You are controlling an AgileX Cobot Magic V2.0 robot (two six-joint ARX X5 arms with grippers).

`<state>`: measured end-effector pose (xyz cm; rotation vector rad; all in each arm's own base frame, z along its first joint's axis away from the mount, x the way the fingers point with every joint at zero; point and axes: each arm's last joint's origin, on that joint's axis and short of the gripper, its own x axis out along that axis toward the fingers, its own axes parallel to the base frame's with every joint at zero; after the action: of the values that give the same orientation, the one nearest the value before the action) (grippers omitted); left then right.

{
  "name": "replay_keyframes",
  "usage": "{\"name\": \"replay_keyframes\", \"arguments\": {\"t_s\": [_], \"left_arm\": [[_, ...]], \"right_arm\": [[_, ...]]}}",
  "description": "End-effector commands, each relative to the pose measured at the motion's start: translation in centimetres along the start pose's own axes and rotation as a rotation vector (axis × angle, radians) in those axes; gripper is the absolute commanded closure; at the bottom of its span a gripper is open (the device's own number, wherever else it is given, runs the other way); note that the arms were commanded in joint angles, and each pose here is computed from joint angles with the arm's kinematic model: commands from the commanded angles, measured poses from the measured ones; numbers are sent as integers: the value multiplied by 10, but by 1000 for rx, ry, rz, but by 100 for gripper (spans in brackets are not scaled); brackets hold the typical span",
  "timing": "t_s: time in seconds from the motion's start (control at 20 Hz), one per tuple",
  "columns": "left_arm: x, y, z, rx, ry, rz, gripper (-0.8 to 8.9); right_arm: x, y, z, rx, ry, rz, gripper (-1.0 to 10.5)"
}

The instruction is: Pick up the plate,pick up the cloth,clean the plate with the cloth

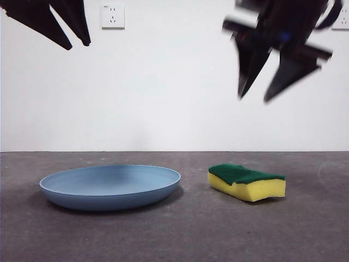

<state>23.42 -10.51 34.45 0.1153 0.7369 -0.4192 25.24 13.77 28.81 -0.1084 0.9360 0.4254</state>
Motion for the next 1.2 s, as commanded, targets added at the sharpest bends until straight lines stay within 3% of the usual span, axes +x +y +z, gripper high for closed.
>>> {"name": "replay_keyframes", "arguments": {"t_s": [0.05,0.2,0.4,0.5,0.55,0.9,1.2], "left_arm": [[0,-5,0,30,-2,-18,821],[-13,-13,0,74,-45,-38,821],[-42,-23,-1,103,-188,-50,821],[-53,-23,-8,106,-247,-31,821],[-55,-22,-16,106,-275,-35,821],[-29,-16,-98,64,-421,-52,821],[-22,-14,-116,33,-340,-54,817]], "right_arm": [[-28,1,-2,-12,-83,11,956],[-61,3,-5,-49,-185,19,956],[-93,6,-15,-81,-282,33,957],[-100,6,-25,-87,-317,-11,956],[-101,5,-34,-88,-335,-39,957],[-94,-4,-97,-60,-513,-15,957],[-96,-6,-103,-43,-514,-7,946]]}}
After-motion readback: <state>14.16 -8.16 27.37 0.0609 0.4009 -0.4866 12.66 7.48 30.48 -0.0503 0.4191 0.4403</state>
